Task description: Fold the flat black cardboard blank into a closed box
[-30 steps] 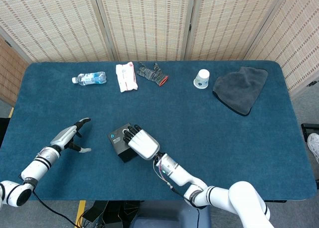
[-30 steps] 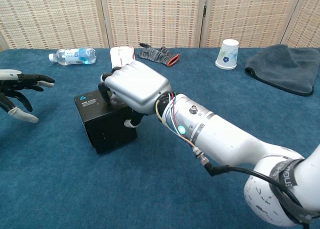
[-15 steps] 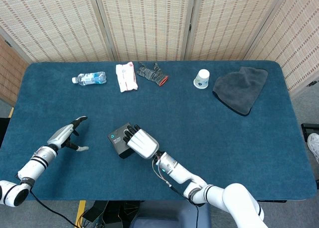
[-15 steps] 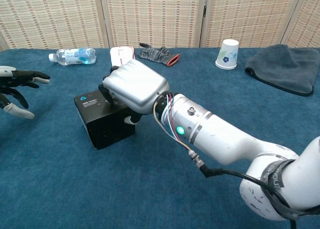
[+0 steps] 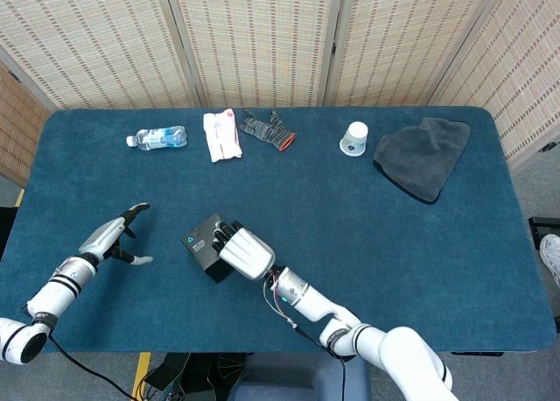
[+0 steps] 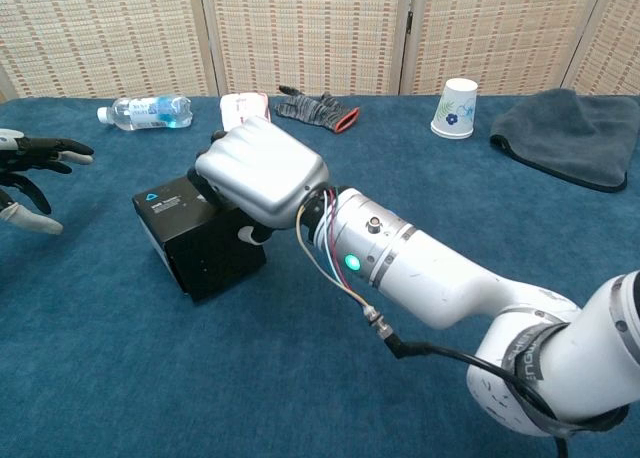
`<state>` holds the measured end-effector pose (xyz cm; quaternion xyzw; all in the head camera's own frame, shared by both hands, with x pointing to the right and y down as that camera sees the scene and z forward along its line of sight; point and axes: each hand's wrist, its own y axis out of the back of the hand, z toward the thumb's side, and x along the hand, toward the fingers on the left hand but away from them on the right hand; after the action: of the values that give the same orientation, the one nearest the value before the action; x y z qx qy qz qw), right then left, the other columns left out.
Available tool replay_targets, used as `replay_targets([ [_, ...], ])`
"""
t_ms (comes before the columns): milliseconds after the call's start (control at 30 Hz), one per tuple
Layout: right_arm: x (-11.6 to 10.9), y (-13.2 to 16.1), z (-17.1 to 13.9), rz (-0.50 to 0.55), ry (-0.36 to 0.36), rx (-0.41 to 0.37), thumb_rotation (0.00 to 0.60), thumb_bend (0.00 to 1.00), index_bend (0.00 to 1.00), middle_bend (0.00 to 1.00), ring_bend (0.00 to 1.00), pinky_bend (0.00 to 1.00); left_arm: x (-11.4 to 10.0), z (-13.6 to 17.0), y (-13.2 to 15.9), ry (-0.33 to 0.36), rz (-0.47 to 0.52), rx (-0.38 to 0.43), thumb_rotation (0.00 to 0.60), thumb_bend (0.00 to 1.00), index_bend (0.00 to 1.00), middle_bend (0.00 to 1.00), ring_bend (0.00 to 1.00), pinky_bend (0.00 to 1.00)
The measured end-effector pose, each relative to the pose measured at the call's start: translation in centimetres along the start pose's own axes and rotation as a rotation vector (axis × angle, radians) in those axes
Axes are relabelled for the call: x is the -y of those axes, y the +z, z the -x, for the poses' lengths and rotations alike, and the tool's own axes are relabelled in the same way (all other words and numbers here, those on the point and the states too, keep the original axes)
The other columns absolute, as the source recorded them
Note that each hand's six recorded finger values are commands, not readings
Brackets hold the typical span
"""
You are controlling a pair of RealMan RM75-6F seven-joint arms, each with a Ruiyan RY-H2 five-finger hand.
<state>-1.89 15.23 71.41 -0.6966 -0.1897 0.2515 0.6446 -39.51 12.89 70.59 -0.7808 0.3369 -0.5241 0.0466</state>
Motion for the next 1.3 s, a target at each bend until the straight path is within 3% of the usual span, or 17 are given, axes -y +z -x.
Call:
replay_targets([
  [167,-0.5,-0.4,-0.2,0.040,-0.009,0.017,0.600,0.16,0.30,0.28,0.28,0.47,-0.1,0.2,0.2,0.004,0.003,0.009,0.600,0.14,0.00,0.00,0.00,0.32],
  [267,-1.1,-0.8,-0.6,0.080,-0.015,0.031,0.600,0.16,0.23,0.24,0.24,0.45,-0.2,0.5,0.5,0.006,0.002,0.019,0.600,0.14,0.00,0.00,0.00,0.32],
  [633,-6.5,-4.6,-4.2,0.318,-0.035,0.157,0.600,0.16,0.20,0.24,0.23,0.43,-0.7,2.4,1.4,0.055,-0.042,0.052,0.600,0.14,0.00,0.00,0.00,0.32],
  [767,-8.6,-9.1,-8.1,0.375,-0.027,0.273,0.600,0.16,0.20,0.27,0.23,0.43,-1.1,3.3,1.3,0.093,-0.054,0.046,0.600,0.14,0.00,0.00,0.00,0.32],
  [967,-9.8,-15.9,-15.9,0.351,0.021,0.463,0.600,0.16,0.26,0.31,0.23,0.43,-1.7,4.7,0.6,0.147,-0.103,0.023,0.600,0.14,0.00,0.00,0.00,0.32],
  [1167,-10.6,-19.4,-22.4,0.352,0.087,0.582,0.600,0.18,0.28,0.32,0.23,0.43,-2.4,6.0,0.1,0.228,-0.193,0.009,0.600,0.14,0.00,0.00,0.00,0.32],
  [1300,-11.0,-21.1,-26.3,0.373,0.130,0.643,0.600,0.20,0.28,0.32,0.23,0.43,-3.2,7.4,-0.1,0.320,-0.271,0.003,0.600,0.14,0.00,0.00,0.00,0.32],
])
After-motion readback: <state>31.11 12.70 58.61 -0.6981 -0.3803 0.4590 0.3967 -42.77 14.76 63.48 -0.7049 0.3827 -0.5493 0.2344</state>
